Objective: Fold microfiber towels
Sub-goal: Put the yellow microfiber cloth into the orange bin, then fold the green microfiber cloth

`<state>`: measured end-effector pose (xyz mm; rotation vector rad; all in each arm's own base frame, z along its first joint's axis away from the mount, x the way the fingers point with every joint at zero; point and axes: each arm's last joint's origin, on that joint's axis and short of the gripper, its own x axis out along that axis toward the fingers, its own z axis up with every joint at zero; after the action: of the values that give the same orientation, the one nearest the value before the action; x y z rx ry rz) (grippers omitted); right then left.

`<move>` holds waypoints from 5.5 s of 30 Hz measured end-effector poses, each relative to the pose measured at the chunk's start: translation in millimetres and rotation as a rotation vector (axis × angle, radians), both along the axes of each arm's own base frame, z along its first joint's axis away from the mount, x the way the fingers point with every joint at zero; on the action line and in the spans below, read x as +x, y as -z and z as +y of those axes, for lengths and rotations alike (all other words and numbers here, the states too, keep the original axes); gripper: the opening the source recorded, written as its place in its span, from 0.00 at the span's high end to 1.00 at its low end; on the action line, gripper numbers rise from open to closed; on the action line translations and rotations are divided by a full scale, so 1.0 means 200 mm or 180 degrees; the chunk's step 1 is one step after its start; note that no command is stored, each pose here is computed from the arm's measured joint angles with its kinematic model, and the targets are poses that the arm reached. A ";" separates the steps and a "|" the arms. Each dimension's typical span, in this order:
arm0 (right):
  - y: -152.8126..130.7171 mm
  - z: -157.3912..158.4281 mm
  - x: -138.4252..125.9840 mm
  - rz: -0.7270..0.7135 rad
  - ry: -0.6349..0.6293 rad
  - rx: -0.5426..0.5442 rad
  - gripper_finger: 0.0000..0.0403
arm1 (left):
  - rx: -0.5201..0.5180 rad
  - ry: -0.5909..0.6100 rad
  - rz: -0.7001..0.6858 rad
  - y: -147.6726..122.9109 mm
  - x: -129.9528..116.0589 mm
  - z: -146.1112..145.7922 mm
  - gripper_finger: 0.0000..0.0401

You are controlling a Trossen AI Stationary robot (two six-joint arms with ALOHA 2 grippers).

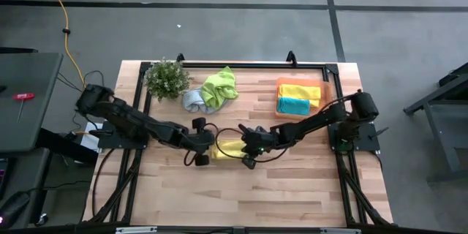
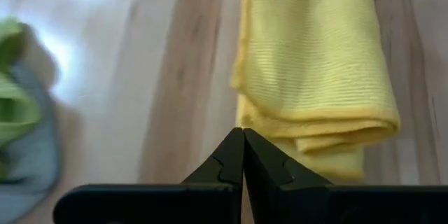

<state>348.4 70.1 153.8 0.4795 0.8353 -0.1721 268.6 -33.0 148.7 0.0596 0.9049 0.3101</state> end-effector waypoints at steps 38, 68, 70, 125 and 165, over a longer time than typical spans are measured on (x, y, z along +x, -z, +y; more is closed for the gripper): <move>0.05 -0.26 0.37 0.0677 -0.1494 -0.0640 0.22 | -0.2163 0.0022 -0.1467 -0.63 -0.49 -0.16 1.00; -0.18 -0.28 0.09 0.0960 -0.1332 -0.0287 0.99 | -0.2179 0.0322 -0.1320 -0.63 -0.49 -0.17 1.00; -0.25 -0.33 0.04 0.1008 -0.1241 -0.0314 0.99 | -0.2178 0.0325 -0.1320 -0.63 -0.49 -0.17 1.00; -0.22 -1.55 -0.87 0.2235 -0.0792 -0.0081 0.94 | -0.2088 -0.0073 -0.1501 -0.63 -0.49 -0.15 1.00; -0.73 -0.80 -0.69 -0.0678 0.0571 0.0024 0.44 | -0.0402 -0.0862 -0.0762 -0.51 -0.22 0.53 0.78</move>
<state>210.7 -89.0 300.4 0.5697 0.5847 -0.2781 224.6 73.1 250.4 -0.2146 0.6922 0.4999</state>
